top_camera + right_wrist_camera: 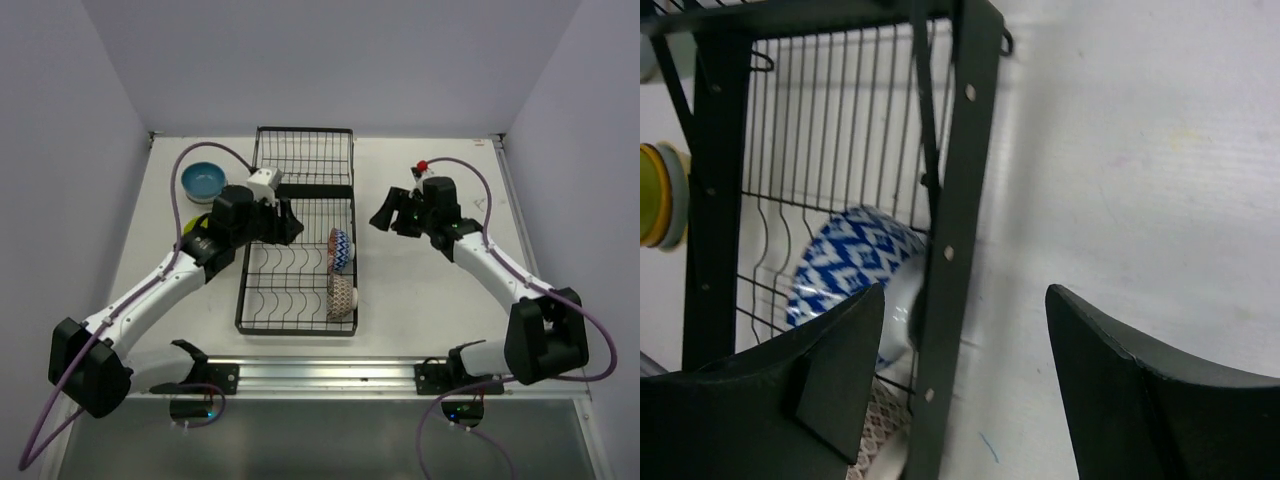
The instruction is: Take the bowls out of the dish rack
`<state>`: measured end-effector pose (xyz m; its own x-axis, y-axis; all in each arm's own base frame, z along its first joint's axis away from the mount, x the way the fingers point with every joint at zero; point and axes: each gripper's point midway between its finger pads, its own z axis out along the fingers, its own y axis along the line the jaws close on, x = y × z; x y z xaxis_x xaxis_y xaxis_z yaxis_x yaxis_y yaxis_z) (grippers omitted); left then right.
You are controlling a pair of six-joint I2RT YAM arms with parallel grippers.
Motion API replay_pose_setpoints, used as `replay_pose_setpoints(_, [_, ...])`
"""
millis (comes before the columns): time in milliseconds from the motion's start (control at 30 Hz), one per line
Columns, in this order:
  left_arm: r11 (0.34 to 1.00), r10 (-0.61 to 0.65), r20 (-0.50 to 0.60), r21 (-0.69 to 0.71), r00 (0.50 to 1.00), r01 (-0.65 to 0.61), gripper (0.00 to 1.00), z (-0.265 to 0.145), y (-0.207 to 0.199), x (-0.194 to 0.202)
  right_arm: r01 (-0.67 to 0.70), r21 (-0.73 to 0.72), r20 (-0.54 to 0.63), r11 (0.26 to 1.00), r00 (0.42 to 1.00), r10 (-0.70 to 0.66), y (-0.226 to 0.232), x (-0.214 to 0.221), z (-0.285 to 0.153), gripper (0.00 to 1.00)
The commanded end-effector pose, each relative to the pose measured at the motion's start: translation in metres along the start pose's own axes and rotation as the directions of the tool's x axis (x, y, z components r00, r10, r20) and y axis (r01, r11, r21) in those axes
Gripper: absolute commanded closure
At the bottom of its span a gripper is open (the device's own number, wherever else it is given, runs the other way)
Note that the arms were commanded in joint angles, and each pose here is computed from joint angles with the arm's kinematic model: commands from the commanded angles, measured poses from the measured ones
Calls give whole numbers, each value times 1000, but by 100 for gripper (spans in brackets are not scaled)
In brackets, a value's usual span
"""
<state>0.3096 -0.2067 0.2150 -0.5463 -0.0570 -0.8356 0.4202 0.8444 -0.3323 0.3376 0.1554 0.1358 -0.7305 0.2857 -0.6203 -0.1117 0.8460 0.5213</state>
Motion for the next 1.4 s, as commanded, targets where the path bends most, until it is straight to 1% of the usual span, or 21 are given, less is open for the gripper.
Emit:
replay_pose_setpoints(0, [988,-4,20,157,1000,0,41,12,-53,5,57,11,70,998,996,-58,28,-39,16,31])
replay_pose_setpoints(67, [985,-5,5,173,1000,4,41,14,-61,11,75,51,18,996,997,-76,28,-30,36,32])
replay_pose_setpoints(100, [985,-13,-3,172,1000,14,41,16,-63,16,82,56,16,995,996,-83,33,-35,39,33])
replay_pose_setpoints(267, [984,-12,-22,177,1000,16,41,19,-66,28,114,106,-33,988,993,-111,27,-23,66,36])
replay_pose_setpoints(467, [987,-4,-51,160,999,12,41,26,-65,41,142,138,-82,980,988,-131,19,-6,84,44])
replay_pose_setpoints(633, [987,-7,-66,158,998,18,41,34,-67,49,163,164,-126,973,982,-144,10,10,97,48])
replay_pose_setpoints(733, [986,-10,-72,165,997,22,41,40,-70,52,164,174,-131,971,981,-142,7,14,100,51])
replay_pose_setpoints(833, [986,-8,-91,165,996,23,41,44,-71,57,161,180,-113,970,983,-142,7,10,99,56])
replay_pose_setpoints(1067, [988,-8,-78,156,997,20,41,48,-72,51,148,109,-15,983,989,-147,32,-12,82,56])
replay_pose_setpoints(1100, [988,-8,-82,153,997,21,41,48,-71,52,148,106,-13,983,989,-148,33,-13,81,56])
replay_pose_setpoints(1133, [984,-9,-52,175,999,18,41,49,-76,45,150,105,-18,983,989,-149,32,-11,82,55])
replay_pose_setpoints(1300, [976,-25,-61,212,998,37,41,55,-83,47,161,84,-66,983,986,-155,35,3,89,55])
replay_pose_setpoints(1367, [975,-29,-62,219,998,42,41,57,-85,47,169,68,-56,983,985,-165,40,6,89,55])
